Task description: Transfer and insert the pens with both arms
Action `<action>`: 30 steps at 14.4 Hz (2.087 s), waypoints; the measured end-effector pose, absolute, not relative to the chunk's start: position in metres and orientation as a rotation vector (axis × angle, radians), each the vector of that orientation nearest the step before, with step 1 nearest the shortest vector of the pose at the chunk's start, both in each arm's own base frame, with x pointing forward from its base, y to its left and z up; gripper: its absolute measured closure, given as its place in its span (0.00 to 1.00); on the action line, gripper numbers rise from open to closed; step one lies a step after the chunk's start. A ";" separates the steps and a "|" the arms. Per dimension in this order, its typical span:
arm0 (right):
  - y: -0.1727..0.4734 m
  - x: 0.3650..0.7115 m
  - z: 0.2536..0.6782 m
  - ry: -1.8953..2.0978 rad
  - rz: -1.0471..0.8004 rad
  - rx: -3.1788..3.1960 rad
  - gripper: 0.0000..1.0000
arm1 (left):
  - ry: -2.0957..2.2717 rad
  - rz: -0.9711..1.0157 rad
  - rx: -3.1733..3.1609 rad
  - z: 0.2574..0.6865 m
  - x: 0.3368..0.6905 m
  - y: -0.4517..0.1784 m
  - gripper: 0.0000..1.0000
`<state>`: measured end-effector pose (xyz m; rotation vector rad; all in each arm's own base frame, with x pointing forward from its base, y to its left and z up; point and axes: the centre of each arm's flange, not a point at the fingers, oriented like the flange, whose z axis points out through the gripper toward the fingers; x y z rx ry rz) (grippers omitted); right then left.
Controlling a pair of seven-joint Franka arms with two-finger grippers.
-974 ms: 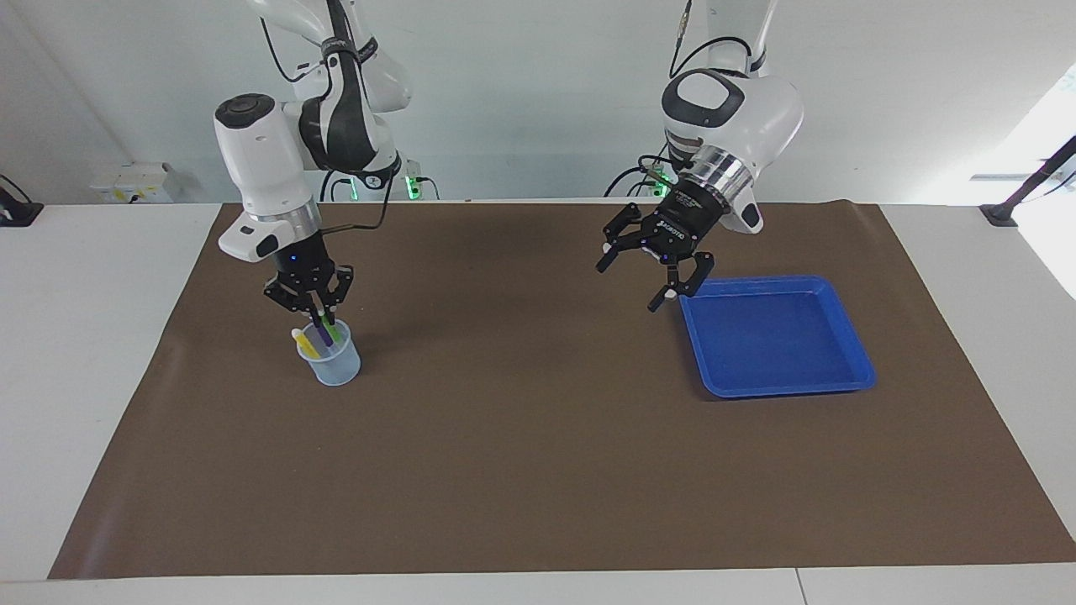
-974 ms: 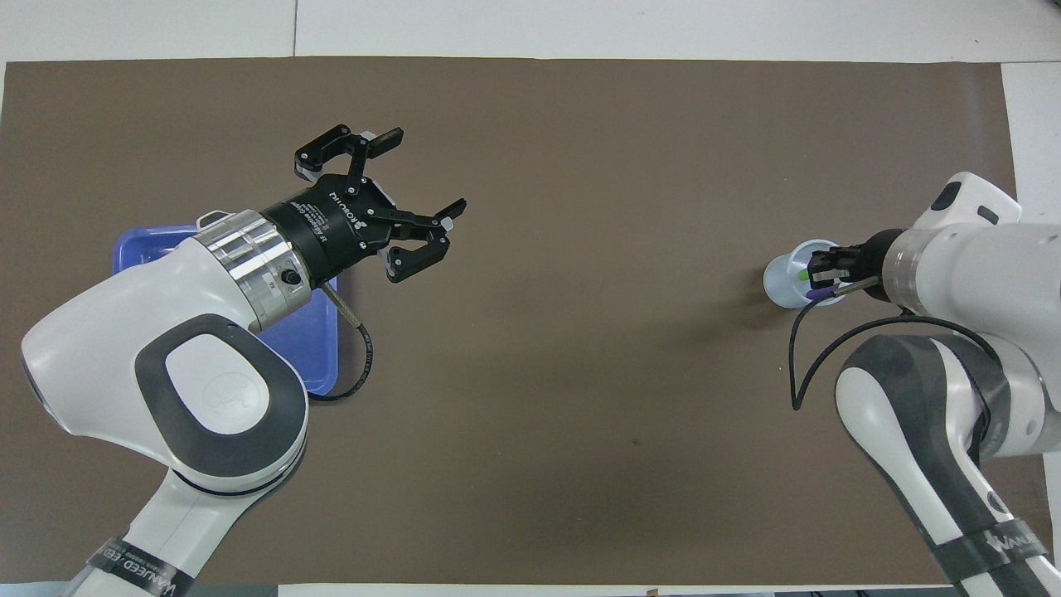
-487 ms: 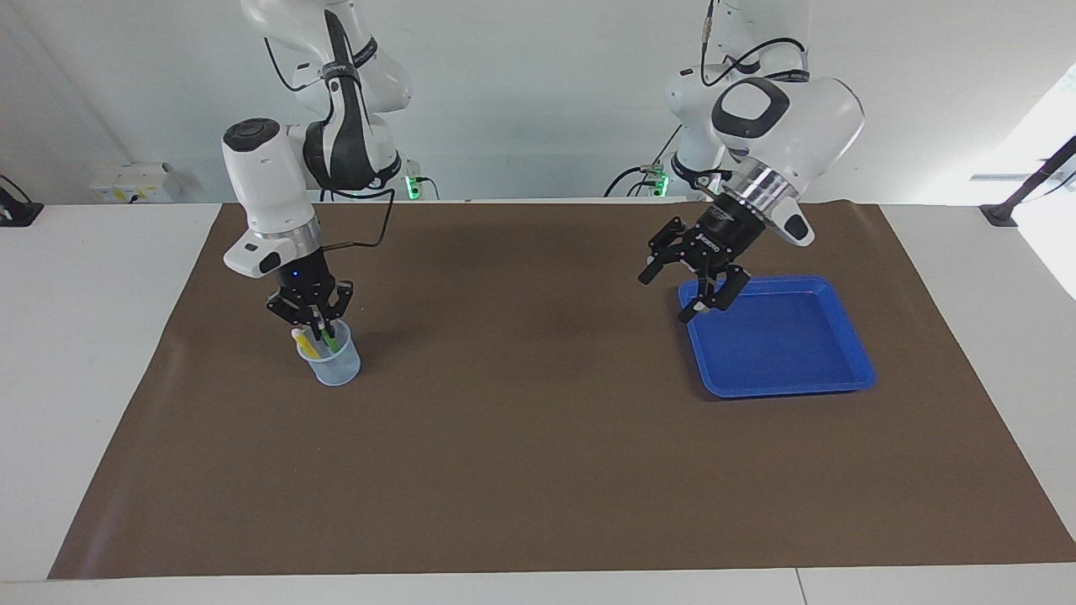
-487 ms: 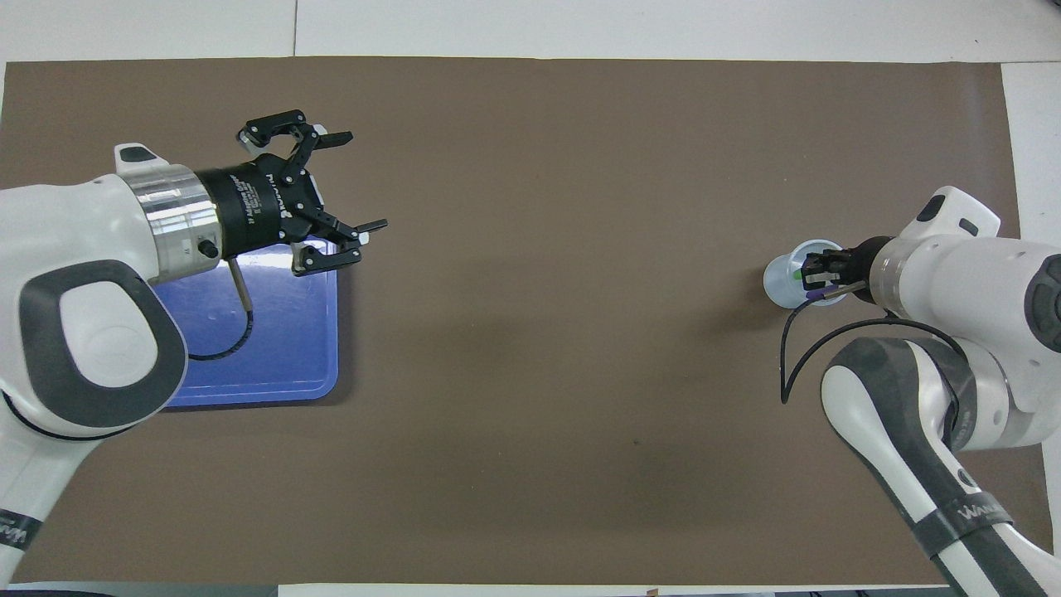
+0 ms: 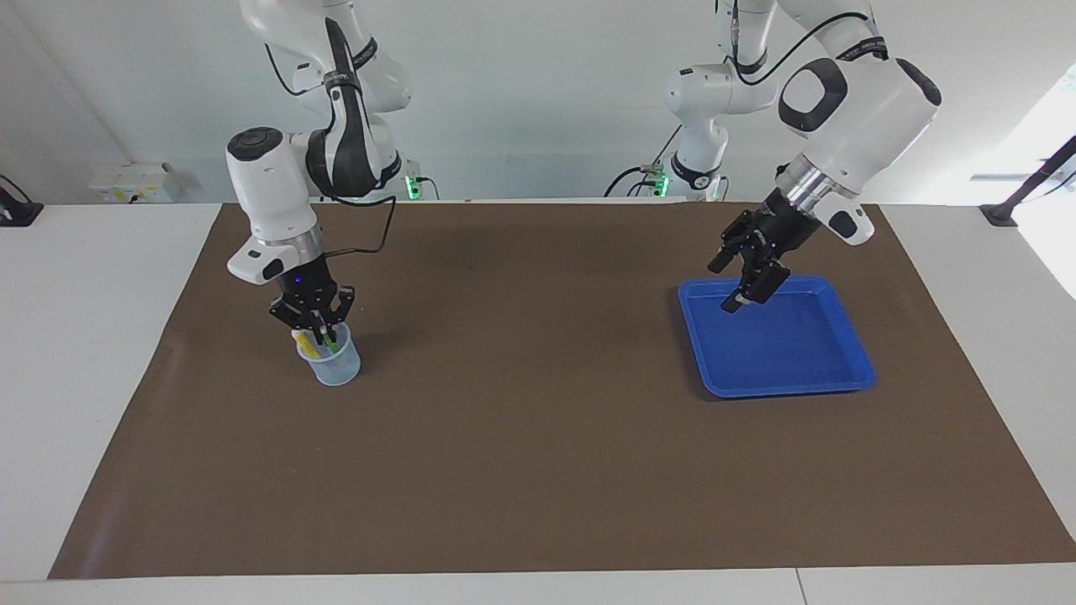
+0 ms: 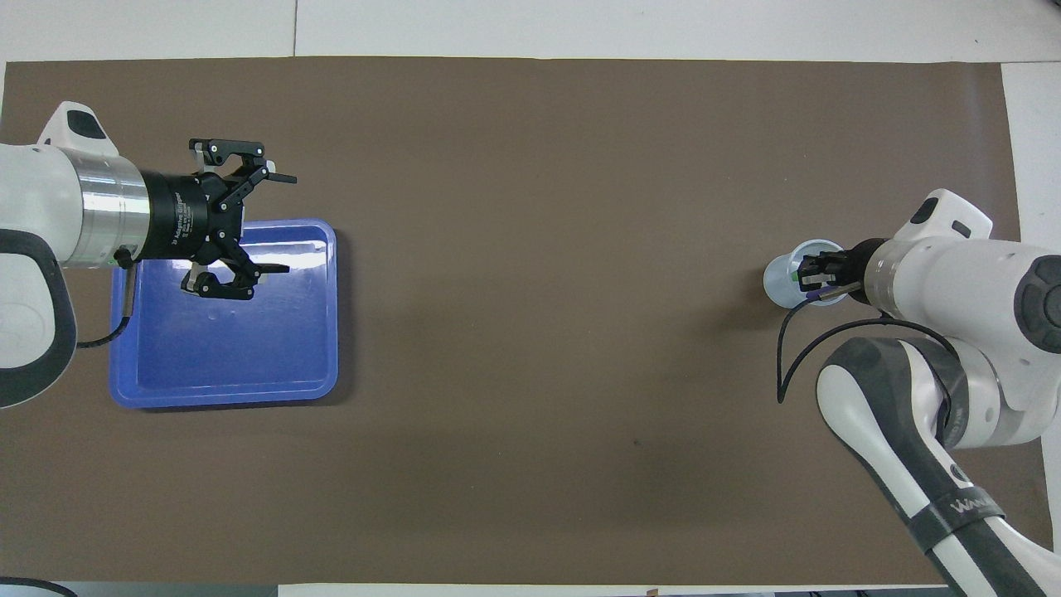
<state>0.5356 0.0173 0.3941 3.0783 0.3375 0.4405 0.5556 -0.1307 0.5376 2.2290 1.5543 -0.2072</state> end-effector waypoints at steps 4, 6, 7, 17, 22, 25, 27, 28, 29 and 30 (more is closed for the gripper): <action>0.017 0.536 0.395 0.337 0.446 3.077 0.33 | 1.236 -0.170 2.589 0.552 0.551 -0.091 0.00; 0.017 0.539 0.400 0.337 0.464 3.074 0.10 | 1.067 -0.180 2.739 0.563 0.546 -0.079 0.00; 0.017 0.541 0.405 0.337 0.482 3.070 0.01 | 0.976 -0.191 2.800 0.569 0.544 -0.074 0.00; 0.013 0.566 0.521 0.125 0.307 3.134 0.00 | -0.003 -0.188 3.192 0.625 0.525 -0.069 0.00; 0.004 0.565 0.589 -0.061 0.168 3.155 0.00 | -0.106 -0.073 3.208 0.627 0.532 -0.095 0.00; 0.004 0.572 0.612 -0.159 0.103 3.156 0.00 | -0.123 -0.065 3.187 0.631 0.533 -0.094 0.00; 0.004 0.576 0.616 -0.174 0.062 3.155 0.00 | -0.175 -0.077 3.157 0.636 0.532 -0.086 0.00; 0.004 0.577 0.616 -0.174 0.034 3.150 0.00 | -0.228 -0.090 3.147 0.638 0.532 -0.077 0.00; 0.002 0.578 0.615 -0.175 0.014 3.140 0.00 | -0.261 -0.095 3.139 0.638 0.532 -0.068 0.00; 0.001 0.579 0.615 -0.175 0.009 3.130 0.00 | -0.274 -0.091 3.130 0.639 0.532 -0.062 0.00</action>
